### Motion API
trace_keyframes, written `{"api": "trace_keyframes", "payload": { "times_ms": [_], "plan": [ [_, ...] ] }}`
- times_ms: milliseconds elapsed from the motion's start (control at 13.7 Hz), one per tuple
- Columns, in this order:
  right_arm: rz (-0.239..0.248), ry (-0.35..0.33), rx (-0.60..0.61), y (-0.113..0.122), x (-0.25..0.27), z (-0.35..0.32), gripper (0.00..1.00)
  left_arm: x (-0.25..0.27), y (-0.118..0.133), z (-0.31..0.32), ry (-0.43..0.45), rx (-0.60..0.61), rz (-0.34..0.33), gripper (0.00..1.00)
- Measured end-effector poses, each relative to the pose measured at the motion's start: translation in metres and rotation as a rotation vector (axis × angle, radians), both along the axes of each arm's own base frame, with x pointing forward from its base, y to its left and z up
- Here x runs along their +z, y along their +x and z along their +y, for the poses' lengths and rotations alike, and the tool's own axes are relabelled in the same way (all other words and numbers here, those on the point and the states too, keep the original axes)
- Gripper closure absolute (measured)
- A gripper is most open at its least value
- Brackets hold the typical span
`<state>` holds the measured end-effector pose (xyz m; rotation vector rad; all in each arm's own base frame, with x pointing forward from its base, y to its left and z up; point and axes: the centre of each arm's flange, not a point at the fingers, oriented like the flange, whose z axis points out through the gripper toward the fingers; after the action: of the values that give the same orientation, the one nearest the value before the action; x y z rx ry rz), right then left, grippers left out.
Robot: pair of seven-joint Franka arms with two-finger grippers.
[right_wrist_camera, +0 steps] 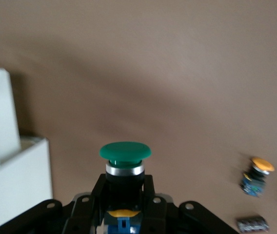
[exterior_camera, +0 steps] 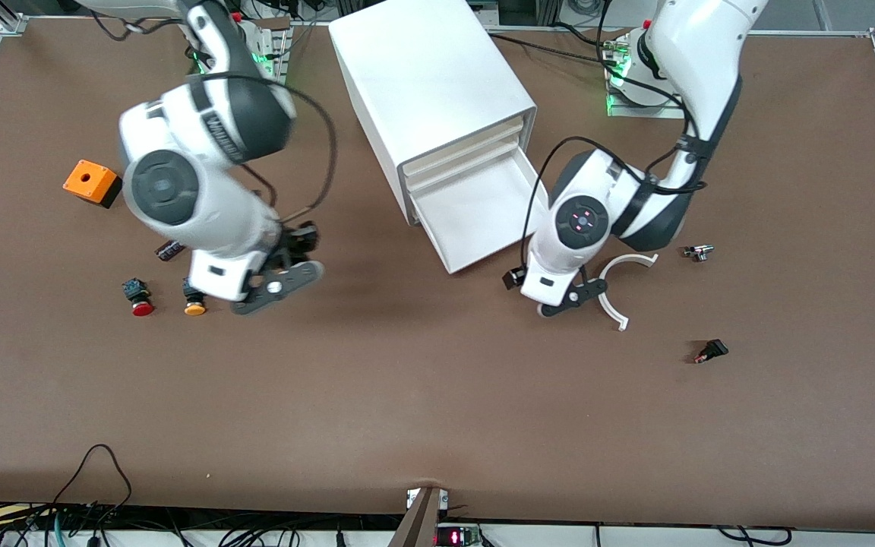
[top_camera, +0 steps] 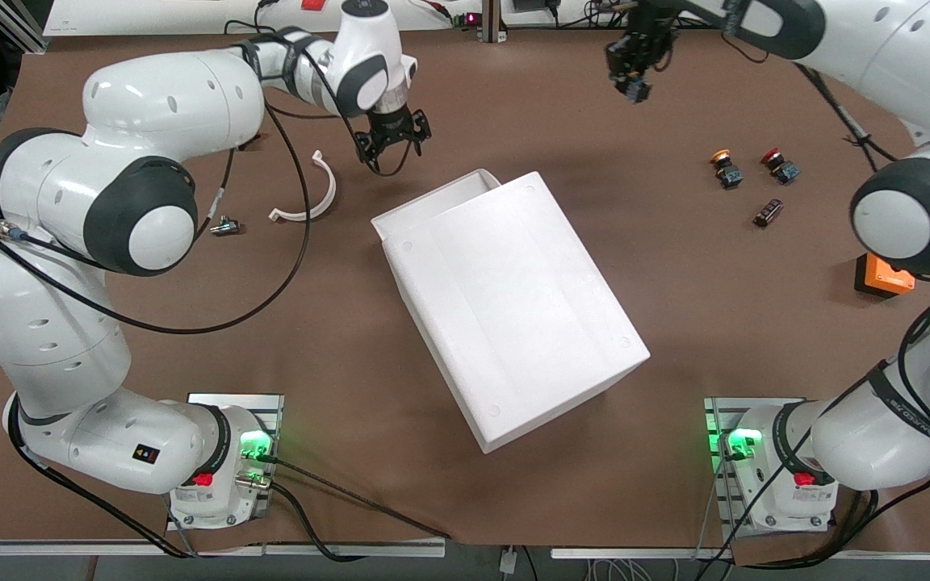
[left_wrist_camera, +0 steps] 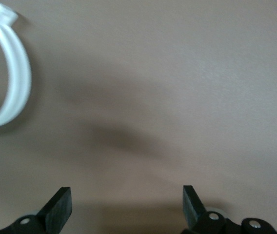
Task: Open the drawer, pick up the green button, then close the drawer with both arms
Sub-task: 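Lift the button with the right gripper while the left gripper pushes the drawer shut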
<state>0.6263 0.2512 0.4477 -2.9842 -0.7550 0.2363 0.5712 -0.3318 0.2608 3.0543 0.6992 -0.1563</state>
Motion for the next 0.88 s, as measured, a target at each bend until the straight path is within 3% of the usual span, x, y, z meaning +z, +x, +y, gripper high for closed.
{"api": "trace_keyframes", "payload": {
  "times_ms": [219,438,876],
  "plan": [
    [0.033,-0.030,0.031,-0.015,-0.020,-0.067,0.68,-0.029,-0.023,-0.008,-0.016,0.002,-0.028,0.00],
    [0.021,-0.029,0.055,-0.048,-0.057,-0.128,0.68,-0.031,-0.037,-0.019,-0.011,0.025,-0.014,0.00],
    [0.004,-0.003,0.076,-0.127,-0.147,-0.234,0.68,-0.028,-0.085,-0.063,0.006,-0.015,0.091,0.00]
  ]
}}
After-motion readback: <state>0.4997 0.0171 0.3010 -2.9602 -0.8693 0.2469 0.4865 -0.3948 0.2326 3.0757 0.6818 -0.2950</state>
